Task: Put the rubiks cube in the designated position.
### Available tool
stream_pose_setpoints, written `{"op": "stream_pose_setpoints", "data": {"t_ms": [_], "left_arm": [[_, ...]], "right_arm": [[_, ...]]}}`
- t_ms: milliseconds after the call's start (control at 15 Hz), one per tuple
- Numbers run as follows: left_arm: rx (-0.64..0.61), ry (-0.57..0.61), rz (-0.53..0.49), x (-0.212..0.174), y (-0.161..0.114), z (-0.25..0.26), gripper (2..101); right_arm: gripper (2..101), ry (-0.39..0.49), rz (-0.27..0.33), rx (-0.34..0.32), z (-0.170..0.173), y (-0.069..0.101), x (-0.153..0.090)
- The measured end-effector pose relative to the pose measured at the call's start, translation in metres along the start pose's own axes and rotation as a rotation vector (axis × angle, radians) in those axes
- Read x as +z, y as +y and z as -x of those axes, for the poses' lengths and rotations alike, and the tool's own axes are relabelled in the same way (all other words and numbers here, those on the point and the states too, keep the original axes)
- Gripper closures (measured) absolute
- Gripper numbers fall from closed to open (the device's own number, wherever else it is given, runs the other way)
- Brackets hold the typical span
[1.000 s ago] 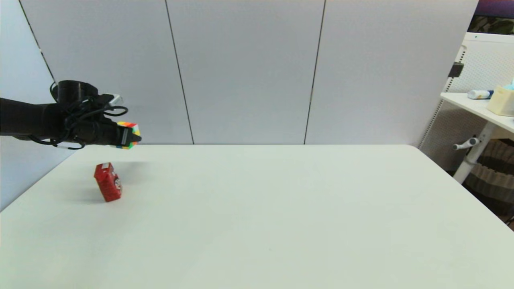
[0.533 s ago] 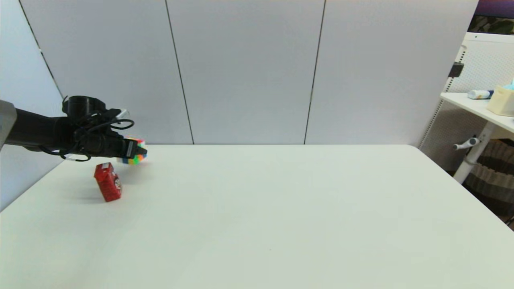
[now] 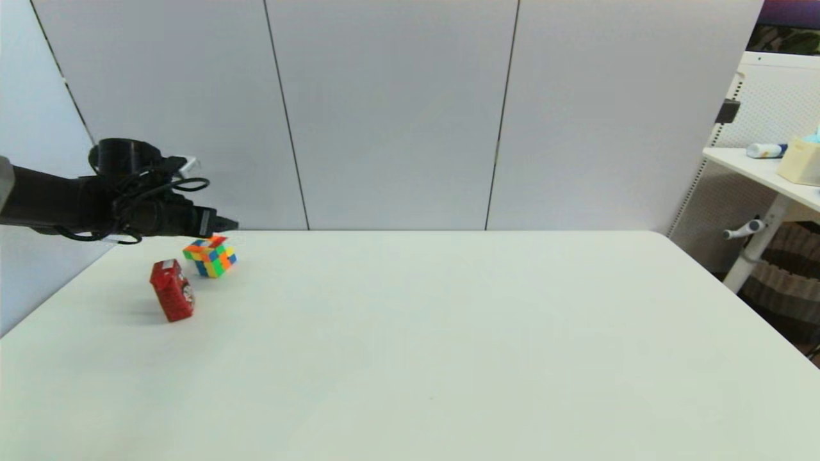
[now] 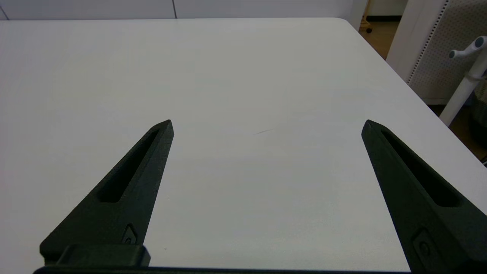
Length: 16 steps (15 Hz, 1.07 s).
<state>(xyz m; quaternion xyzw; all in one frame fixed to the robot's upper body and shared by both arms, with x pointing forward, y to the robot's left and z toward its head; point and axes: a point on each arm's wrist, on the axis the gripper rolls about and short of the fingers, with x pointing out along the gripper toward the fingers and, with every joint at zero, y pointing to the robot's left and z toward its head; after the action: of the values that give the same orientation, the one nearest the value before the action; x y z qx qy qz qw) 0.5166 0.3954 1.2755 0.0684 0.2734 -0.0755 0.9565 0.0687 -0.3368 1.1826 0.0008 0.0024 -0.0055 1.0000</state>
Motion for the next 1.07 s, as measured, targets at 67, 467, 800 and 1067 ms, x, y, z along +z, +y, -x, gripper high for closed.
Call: {"op": "stream_pose_setpoints", "data": {"t_ms": [67, 467, 800, 1067], "left_arm": [[0.011, -0.036, -0.01, 0.011, 0.0, 0.013, 16.3], [0.107, -0.279, -0.056, 0.069, -0.021, 0.161, 10.4], [0.135, -0.318, -0.014, 0.004, -0.07, 0.287, 8.0], [0.119, -0.304, 0.0, -0.115, -0.114, 0.336, 6.9]], "right_arm": [[4.3, 0.0, 0.0, 0.0, 0.0, 0.0, 0.0], [4.3, 0.0, 0.0, 0.0, 0.0, 0.0, 0.0], [4.3, 0.0, 0.0, 0.0, 0.0, 0.0, 0.0], [4.3, 0.0, 0.0, 0.0, 0.0, 0.0, 0.0]]}}
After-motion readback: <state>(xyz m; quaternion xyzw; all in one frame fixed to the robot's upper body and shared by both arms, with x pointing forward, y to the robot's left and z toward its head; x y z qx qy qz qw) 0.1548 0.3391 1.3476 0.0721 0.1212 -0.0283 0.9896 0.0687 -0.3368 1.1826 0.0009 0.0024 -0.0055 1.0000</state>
